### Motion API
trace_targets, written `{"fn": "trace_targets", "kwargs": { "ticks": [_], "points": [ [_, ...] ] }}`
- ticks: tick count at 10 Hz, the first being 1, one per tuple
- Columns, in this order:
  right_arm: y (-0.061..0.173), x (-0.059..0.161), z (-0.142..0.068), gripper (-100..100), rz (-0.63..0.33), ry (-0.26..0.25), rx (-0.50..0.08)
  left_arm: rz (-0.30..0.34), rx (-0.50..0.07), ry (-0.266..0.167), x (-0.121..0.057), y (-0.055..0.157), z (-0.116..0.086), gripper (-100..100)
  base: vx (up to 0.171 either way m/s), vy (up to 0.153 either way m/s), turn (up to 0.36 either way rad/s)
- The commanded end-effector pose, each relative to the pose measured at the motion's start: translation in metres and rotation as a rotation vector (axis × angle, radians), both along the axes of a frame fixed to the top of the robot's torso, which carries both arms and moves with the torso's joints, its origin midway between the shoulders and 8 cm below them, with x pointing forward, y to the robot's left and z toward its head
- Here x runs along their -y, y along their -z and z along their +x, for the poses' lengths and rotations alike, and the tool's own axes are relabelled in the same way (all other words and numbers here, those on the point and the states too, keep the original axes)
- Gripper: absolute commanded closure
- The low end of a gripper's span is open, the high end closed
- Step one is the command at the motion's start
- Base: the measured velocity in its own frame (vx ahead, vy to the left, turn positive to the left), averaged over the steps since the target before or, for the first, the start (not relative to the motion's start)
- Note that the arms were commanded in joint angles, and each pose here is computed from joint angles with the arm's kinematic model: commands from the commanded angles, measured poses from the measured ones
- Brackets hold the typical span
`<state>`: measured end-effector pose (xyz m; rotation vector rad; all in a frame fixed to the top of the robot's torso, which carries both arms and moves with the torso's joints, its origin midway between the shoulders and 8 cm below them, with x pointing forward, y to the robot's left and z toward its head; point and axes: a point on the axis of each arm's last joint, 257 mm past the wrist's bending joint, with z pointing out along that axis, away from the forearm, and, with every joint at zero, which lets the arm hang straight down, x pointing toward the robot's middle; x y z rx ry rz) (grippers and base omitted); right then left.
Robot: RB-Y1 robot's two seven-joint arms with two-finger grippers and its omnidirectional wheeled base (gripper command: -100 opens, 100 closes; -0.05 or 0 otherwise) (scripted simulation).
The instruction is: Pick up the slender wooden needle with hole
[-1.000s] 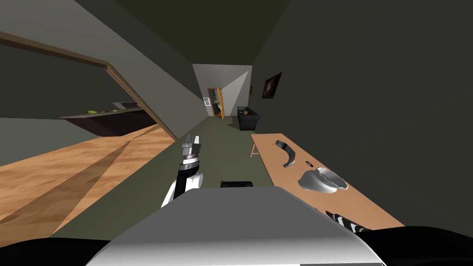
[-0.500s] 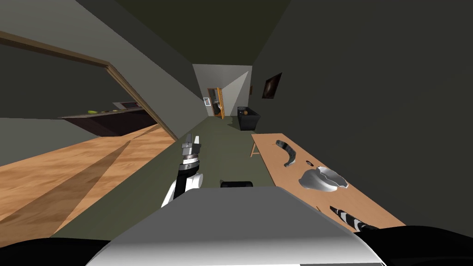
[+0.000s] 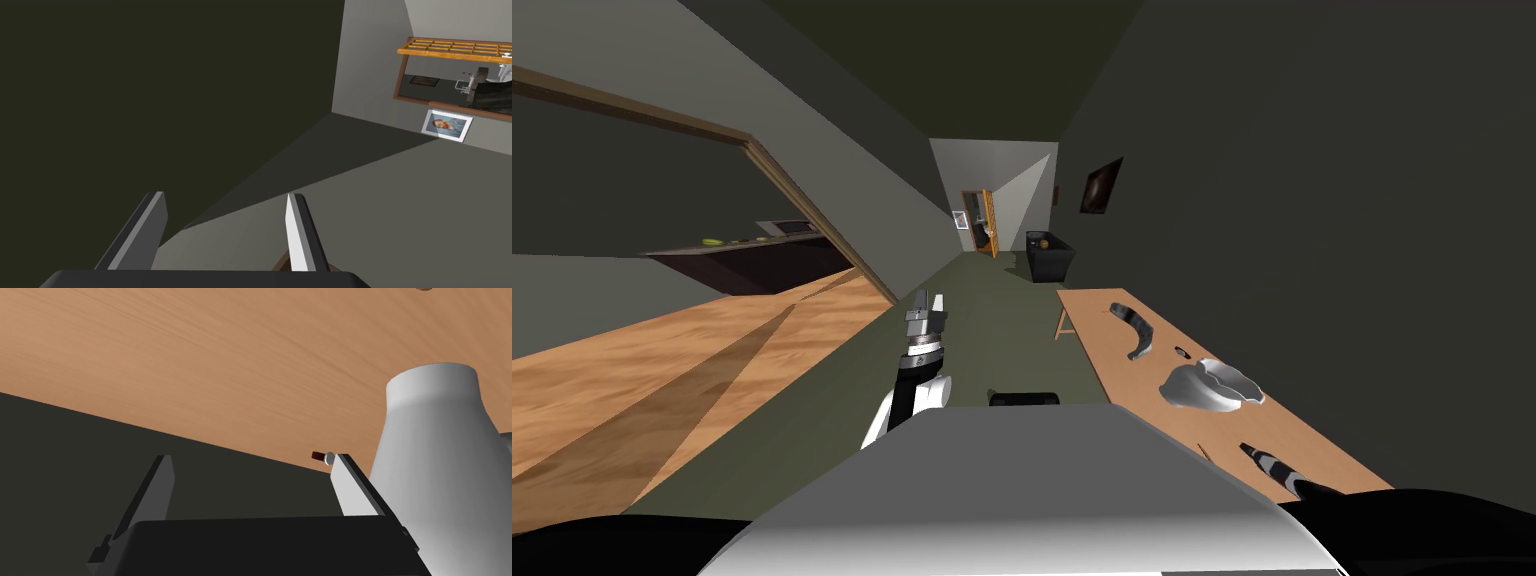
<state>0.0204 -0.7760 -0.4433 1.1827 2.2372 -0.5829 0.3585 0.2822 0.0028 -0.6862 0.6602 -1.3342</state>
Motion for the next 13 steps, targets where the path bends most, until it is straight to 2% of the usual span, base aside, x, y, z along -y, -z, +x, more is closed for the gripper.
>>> {"fn": "trace_targets", "kwargs": {
  "ticks": [1,2,3,4,5,6,7,8,9,10,11,12,13],
  "points": [
    [-0.003,0.005,-0.004,-100,-0.002,0.074,0.034,0.0,0.0,0.0,0.0,0.0,0.0,0,-0.013,0.008,0.002],
    [-0.006,0.011,-0.006,-100,-0.007,0.151,0.072,0.0,0.0,0.0,0.0,0.0,0.0,0,-0.016,0.01,0.002],
    [-0.006,0.012,-0.01,-100,-0.006,0.182,0.08,0.0,0.0,0.0,0.0,0.0,0.0,0,-0.013,0.007,0.002],
    [-0.006,0.012,-0.01,-100,-0.003,0.189,0.086,0.0,0.0,0.0,0.0,0.0,0.0,0,0.0,0.0,0.0],
    [-0.009,0.017,-0.015,-100,-0.006,0.281,0.124,0.0,0.0,0.0,0.0,0.0,0.0,0,-0.008,-0.002,0.005],
    [-0.008,0.017,-0.016,-100,-0.001,0.304,0.135,0.0,0.0,0.0,0.0,0.0,0.0,0,-0.01,-0.001,0.002],
    [-0.01,0.02,-0.021,-100,-0.001,0.387,0.17,0.0,0.0,0.0,0.0,0.0,0.0,0,-0.016,-0.001,0.006],
    [-0.009,0.02,-0.024,-100,0.006,0.419,0.182,0.0,0.0,0.0,0.0,0.0,0.0,0,-0.013,-0.002,0.004],
    [-0.009,0.021,-0.027,-100,0.013,0.497,0.224,0.0,0.0,0.0,0.0,0.0,0.0,0,-0.016,-0.008,0.005],
    [-0.008,0.021,-0.033,-100,0.017,0.535,0.227,0.0,0.0,0.0,0.0,0.0,0.0,0,-0.012,-0.007,0.006],
    [-0.008,0.02,-0.033,-100,0.021,0.543,0.233,0.0,0.0,0.0,0.0,0.0,0.0,0,0.0,0.0,0.0],
    [-0.007,0.02,-0.04,-100,0.027,0.634,0.261,0.0,0.0,0.0,0.0,0.0,0.0,0,-0.009,-0.005,0.009],
    [-0.006,0.019,-0.041,-100,0.036,0.656,0.273,0.0,0.0,0.0,0.0,0.0,0.0,0,-0.009,-0.006,0.006]
  ]
}}
